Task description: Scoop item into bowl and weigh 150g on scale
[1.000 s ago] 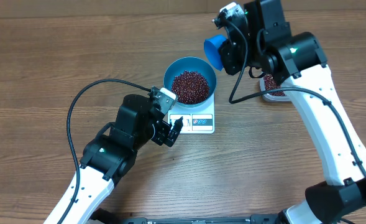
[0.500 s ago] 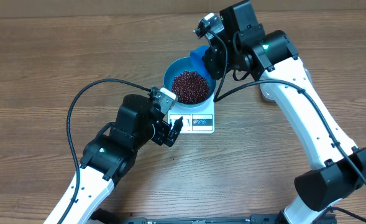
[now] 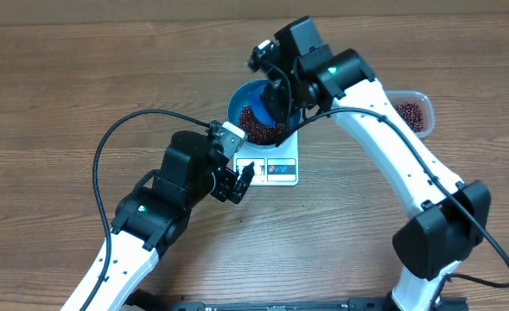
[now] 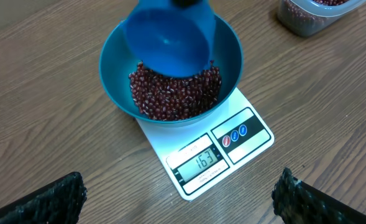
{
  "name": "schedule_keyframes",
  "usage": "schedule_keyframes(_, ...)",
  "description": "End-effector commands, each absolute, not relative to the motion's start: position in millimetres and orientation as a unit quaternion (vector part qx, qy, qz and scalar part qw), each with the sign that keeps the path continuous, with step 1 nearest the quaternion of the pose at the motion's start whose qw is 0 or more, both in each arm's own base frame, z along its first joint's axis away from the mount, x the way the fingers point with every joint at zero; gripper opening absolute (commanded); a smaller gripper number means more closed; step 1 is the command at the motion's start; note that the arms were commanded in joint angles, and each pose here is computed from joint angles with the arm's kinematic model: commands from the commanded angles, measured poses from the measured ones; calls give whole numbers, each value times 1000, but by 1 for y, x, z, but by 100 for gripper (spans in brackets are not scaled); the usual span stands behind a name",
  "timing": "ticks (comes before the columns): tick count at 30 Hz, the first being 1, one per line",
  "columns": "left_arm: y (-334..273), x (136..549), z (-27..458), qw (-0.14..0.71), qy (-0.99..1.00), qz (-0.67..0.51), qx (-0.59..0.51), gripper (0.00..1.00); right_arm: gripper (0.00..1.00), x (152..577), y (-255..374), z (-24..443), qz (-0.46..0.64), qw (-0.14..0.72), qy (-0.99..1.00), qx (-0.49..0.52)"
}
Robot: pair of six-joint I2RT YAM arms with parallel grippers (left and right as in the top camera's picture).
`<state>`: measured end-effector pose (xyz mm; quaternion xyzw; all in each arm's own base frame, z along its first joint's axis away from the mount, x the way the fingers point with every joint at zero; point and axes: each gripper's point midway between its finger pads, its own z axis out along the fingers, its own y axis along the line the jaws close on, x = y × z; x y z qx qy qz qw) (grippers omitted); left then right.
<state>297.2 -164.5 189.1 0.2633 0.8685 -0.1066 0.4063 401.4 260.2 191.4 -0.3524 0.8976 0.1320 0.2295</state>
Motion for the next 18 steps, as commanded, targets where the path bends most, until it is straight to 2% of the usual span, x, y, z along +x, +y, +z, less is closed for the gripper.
schedule_keyframes(1,-162,299,188,408,867,-97,270,100,4,405,263,178,127,221,899,-356)
schedule_keyframes(18,-163,301,191,415,864,-98,269,100,4,418,259,148,73,215,864,-449)
